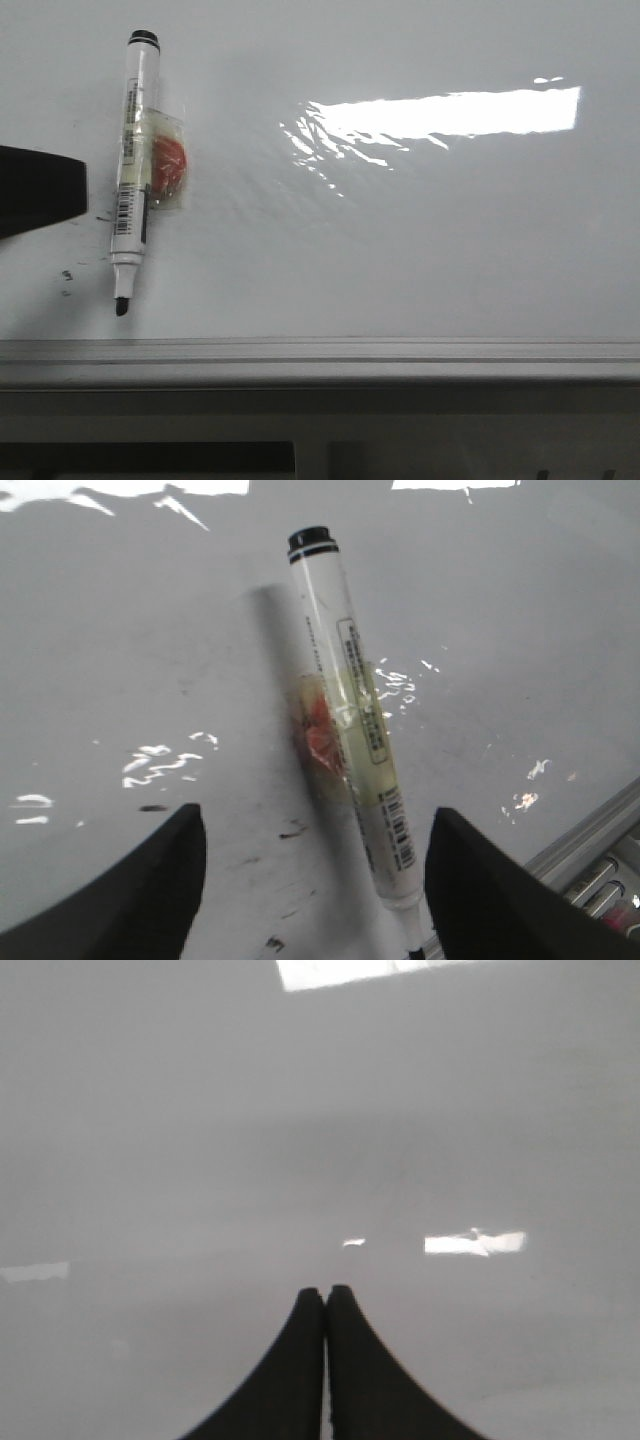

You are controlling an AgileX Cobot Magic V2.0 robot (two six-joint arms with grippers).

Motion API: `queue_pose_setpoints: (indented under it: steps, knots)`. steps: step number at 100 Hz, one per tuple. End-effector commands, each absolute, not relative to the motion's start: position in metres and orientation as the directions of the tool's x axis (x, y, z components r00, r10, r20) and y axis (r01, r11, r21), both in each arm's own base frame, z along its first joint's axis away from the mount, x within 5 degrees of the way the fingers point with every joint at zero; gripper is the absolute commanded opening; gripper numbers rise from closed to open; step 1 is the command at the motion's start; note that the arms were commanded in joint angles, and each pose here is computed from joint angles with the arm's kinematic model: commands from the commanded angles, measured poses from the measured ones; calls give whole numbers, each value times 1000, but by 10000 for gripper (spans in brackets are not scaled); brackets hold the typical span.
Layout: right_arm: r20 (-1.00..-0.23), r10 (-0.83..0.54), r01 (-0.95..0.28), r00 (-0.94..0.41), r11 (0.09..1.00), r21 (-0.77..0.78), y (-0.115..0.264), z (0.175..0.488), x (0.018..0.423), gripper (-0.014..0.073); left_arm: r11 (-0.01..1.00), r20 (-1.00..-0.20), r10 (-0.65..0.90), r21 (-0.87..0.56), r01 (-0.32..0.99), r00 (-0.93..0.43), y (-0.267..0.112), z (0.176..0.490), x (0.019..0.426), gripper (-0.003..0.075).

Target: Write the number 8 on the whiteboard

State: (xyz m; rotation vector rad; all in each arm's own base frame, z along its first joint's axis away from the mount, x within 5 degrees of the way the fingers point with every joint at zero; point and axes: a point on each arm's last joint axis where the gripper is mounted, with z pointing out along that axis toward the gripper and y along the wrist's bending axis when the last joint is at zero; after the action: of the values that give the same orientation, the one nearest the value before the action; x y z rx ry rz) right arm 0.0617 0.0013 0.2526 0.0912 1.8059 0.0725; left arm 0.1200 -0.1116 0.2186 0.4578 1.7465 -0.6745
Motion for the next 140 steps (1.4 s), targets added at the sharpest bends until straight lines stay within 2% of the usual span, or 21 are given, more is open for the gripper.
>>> queue_pose_setpoints:
  steps: [1,27,56,67,85,104,119,132,140]
  knots:
    - [-984,95,20,-151,995,93,1,267,65,-63,731,-968,-153,-248,636,-201,-122,232,126,426]
    - [-984,95,20,-154,995,93,1,266,65,-63,699,-965,-152,-259,667,-215,-138,220,129,414]
    - [-983,95,20,-160,995,93,1,266,65,-63,705,-963,-113,-251,663,-245,-144,212,134,333]
    - [-982,95,19,-166,995,93,1,265,65,-63,731,-951,-109,-274,625,-289,-144,204,138,244]
    - [-973,90,-8,-213,996,93,3,262,67,-63,753,-944,-113,-285,593,-311,-144,198,141,-20]
    - [-953,5,-183,-302,981,63,16,258,76,-63,746,-947,-101,-275,607,-304,-145,198,140,-20]
    - [-927,-121,-384,-356,923,27,36,260,86,-38,689,-968,-30,-199,697,-247,-149,202,133,-20]
    - [-919,-199,-563,-340,826,29,62,273,92,119,656,-975,26,-148,740,-219,-149,205,128,-20]
    - [-922,-235,-659,-308,752,28,83,281,96,230,614,-989,100,-28,789,-113,-150,210,123,-20]
